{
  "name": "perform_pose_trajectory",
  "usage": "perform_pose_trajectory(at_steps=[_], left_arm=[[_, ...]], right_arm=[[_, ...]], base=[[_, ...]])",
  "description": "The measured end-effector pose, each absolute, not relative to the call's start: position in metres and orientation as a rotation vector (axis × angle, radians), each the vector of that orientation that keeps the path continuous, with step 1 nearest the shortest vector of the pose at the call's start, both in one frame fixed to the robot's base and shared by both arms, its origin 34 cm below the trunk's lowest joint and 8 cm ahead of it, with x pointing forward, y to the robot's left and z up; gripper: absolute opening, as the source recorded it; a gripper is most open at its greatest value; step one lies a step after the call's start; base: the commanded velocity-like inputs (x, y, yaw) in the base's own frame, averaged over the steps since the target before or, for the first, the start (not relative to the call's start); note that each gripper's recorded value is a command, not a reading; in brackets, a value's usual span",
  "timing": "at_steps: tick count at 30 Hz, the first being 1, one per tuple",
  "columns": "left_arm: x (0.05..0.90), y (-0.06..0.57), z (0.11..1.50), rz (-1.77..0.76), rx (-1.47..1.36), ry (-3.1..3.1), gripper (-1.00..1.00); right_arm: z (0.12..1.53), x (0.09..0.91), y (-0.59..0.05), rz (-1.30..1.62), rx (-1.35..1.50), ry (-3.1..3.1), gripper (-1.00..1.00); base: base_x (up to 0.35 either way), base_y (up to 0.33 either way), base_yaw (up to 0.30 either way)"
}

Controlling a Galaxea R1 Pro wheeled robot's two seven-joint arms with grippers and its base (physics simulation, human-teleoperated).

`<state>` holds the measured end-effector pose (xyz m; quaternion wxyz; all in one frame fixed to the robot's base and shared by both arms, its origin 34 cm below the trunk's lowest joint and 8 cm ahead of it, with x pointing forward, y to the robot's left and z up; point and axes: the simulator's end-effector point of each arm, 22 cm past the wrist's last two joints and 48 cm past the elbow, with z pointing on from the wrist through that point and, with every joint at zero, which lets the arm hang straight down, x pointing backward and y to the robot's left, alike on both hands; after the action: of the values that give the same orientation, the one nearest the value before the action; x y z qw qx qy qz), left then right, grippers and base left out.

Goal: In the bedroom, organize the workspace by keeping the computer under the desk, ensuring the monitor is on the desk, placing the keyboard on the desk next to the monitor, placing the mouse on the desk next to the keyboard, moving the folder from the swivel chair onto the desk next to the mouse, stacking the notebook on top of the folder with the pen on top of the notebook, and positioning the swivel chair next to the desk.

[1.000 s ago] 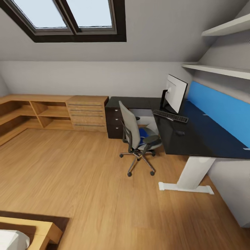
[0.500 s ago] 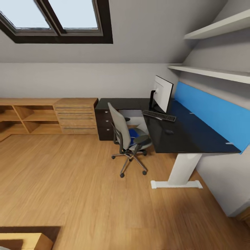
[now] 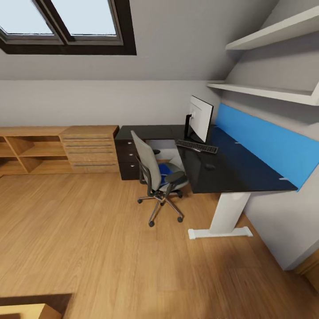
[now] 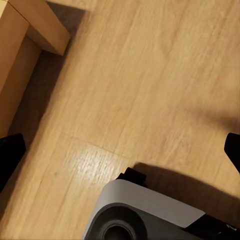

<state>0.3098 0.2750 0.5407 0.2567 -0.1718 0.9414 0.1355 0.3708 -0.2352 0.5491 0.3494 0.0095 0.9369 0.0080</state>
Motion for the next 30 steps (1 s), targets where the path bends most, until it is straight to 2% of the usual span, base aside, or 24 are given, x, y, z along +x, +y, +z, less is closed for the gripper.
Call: perform_pose_trajectory(at_steps=[30], left_arm=[[0.308, 0.276, 0.493, 0.373, -0.468, 2.560, 1.00]], right_arm=[[0.493, 0.348, -0.236, 0.020, 0.021, 2.477, 1.00]], base=[[0.000, 0.000, 0.000]])
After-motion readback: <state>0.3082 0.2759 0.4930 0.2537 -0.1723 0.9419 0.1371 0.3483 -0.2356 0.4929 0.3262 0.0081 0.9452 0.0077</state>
